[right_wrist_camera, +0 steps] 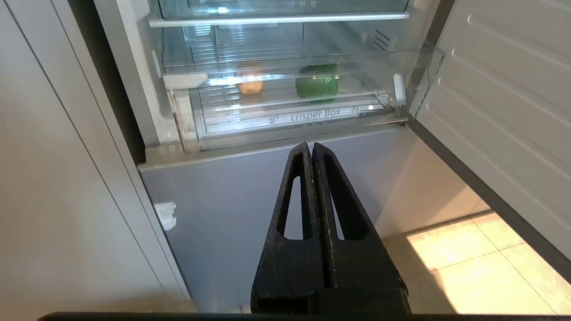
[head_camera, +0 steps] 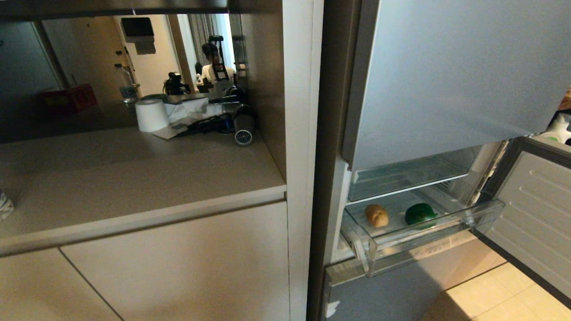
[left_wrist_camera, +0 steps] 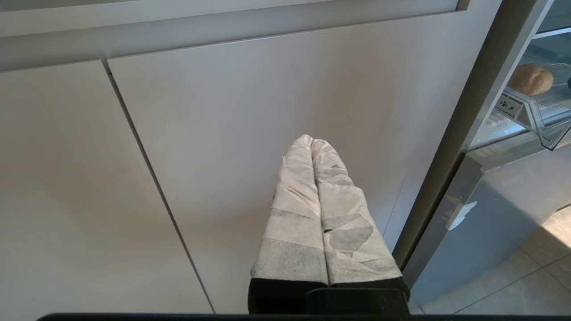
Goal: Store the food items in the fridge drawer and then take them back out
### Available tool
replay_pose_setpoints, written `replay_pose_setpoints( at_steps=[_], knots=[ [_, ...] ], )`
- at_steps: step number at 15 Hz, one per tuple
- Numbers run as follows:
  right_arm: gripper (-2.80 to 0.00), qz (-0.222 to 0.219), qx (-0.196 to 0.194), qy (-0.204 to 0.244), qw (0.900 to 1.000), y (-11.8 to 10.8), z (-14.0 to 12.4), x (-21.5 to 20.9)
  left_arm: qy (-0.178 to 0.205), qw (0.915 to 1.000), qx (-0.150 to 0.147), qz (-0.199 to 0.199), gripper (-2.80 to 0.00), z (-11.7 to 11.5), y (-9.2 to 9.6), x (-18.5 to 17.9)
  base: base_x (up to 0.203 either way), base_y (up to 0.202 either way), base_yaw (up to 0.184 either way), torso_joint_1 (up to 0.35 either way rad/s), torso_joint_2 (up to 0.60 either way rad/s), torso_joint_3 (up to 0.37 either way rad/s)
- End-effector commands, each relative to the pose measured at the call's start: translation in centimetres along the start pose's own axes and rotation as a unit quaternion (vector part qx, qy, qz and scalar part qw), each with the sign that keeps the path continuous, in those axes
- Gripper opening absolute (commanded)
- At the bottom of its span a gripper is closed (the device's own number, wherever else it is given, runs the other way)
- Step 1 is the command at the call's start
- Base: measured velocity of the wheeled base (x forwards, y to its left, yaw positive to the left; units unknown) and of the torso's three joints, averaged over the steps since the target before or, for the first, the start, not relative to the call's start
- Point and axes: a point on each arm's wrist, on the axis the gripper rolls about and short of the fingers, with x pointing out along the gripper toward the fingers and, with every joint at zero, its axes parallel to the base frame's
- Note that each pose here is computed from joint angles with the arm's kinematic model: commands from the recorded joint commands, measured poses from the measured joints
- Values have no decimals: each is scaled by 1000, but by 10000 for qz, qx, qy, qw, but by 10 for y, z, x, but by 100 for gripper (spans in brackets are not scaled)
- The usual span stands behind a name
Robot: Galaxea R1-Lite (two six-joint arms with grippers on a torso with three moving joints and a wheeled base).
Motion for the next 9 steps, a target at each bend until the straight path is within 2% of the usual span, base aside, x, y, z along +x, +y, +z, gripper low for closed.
replay_pose_setpoints(
  at_steps=[1, 2, 5, 7, 9],
  knots=[
    [-280, -15, 6, -226, 9997, -1, 17, -4, 5, 10000, -1, 0, -280, 0, 0, 0, 0, 0, 0, 0, 0, 0],
    [-280, -11, 27, -153, 9999, -1, 28, -4, 5, 10000, -1, 0, -280, 0, 0, 0, 0, 0, 0, 0, 0, 0],
    [-280, 26, 376, 687, 9969, -3, 71, 17, 5, 10000, -1, 0, -280, 0, 0, 0, 0, 0, 0, 0, 0, 0],
    [-280, 89, 626, 1473, 9871, -3, 90, 48, 5, 10000, -1, 0, -280, 0, 0, 0, 0, 0, 0, 0, 0, 0],
    [-280, 220, 831, 2239, 9708, -3, 97, 83, 5, 10000, -1, 0, -280, 0, 0, 0, 0, 0, 0, 0, 0, 0]
  ],
)
